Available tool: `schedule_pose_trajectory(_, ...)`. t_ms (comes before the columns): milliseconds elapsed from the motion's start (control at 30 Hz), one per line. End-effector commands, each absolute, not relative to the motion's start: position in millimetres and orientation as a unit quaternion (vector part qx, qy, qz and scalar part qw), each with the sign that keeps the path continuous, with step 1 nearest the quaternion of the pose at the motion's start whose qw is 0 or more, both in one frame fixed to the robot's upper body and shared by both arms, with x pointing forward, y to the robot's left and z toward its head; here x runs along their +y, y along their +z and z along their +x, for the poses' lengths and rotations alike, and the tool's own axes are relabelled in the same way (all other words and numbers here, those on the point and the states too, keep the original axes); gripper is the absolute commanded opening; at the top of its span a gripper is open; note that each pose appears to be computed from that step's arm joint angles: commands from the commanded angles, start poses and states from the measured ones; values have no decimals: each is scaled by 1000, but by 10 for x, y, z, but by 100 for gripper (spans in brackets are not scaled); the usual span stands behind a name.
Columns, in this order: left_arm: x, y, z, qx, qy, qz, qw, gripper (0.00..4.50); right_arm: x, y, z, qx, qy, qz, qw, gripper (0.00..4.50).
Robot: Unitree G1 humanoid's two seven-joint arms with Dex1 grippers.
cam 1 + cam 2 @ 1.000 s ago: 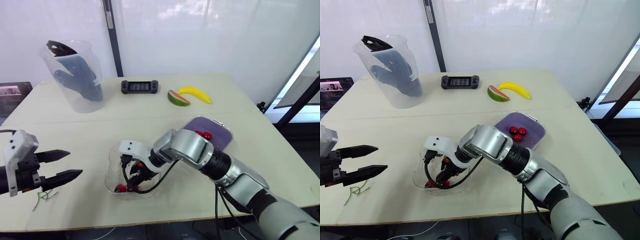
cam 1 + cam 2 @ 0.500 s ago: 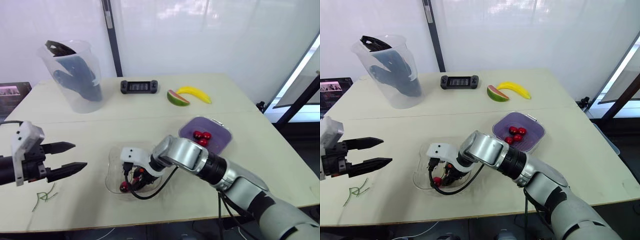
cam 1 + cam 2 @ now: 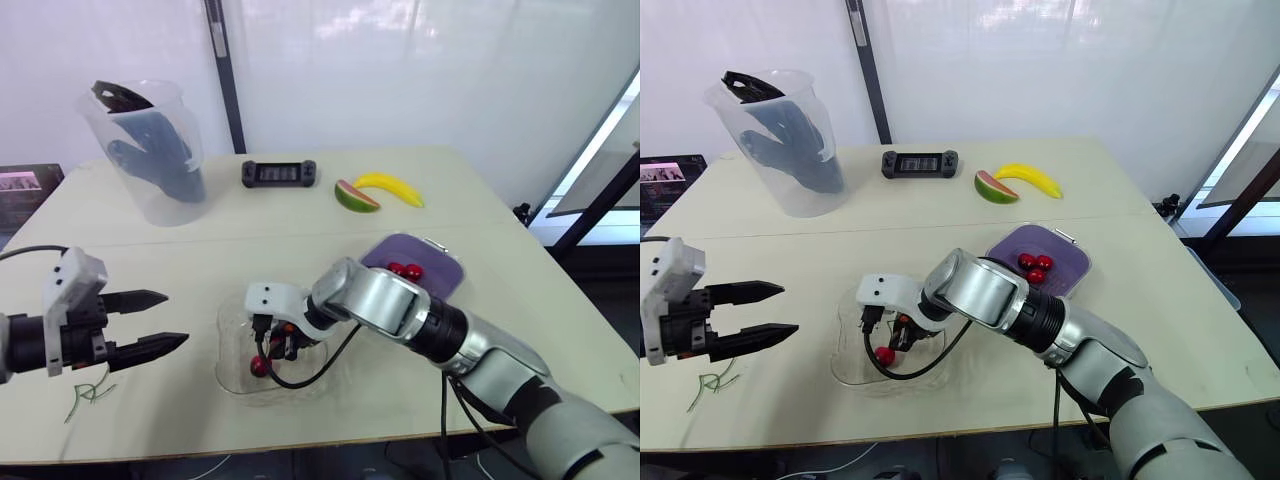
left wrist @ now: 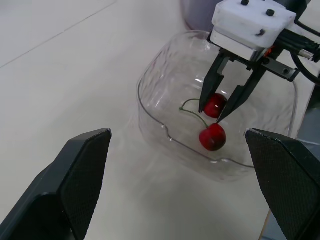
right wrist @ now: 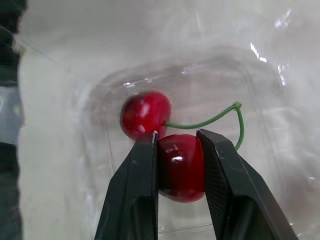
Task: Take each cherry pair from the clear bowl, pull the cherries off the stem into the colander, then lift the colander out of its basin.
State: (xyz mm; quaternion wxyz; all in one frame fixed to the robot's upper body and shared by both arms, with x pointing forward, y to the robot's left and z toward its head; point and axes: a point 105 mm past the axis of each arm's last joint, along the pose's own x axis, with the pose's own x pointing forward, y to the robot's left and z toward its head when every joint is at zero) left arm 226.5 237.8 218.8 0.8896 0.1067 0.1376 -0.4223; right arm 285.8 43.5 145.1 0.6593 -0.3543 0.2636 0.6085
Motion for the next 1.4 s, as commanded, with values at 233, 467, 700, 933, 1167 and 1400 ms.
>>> schedule_pose_trajectory(233, 2263, 2718, 2512, 8, -431, 20, 902, 450, 369, 2325, 2909, -13, 611, -424, 668, 80)
schedule_pose_trajectory(467, 2150, 3103, 2729, -78, -432, -62, 896, 450, 235, 2867, 3103, -161, 500, -452, 721, 80)
schedule_pose_trajectory(700, 1894, 3239, 2890, -102, -466, -75, 876, 450, 193, 3165, 3227, -323, 337, -515, 719, 80)
schedule_pose_trajectory(933, 1657, 3345, 2991, -117, -513, -111, 843, 450, 168, 3172, 3092, -430, 231, -583, 650, 80)
schedule_pose_trajectory(1167, 1570, 3430, 2975, -135, -545, -113, 819, 450, 175, 3076, 3009, -435, 248, -582, 640, 80)
schedule_pose_trajectory(1400, 1445, 3327, 2960, -119, -570, -76, 810, 425, 177, 3085, 3001, -429, 259, -574, 647, 79)
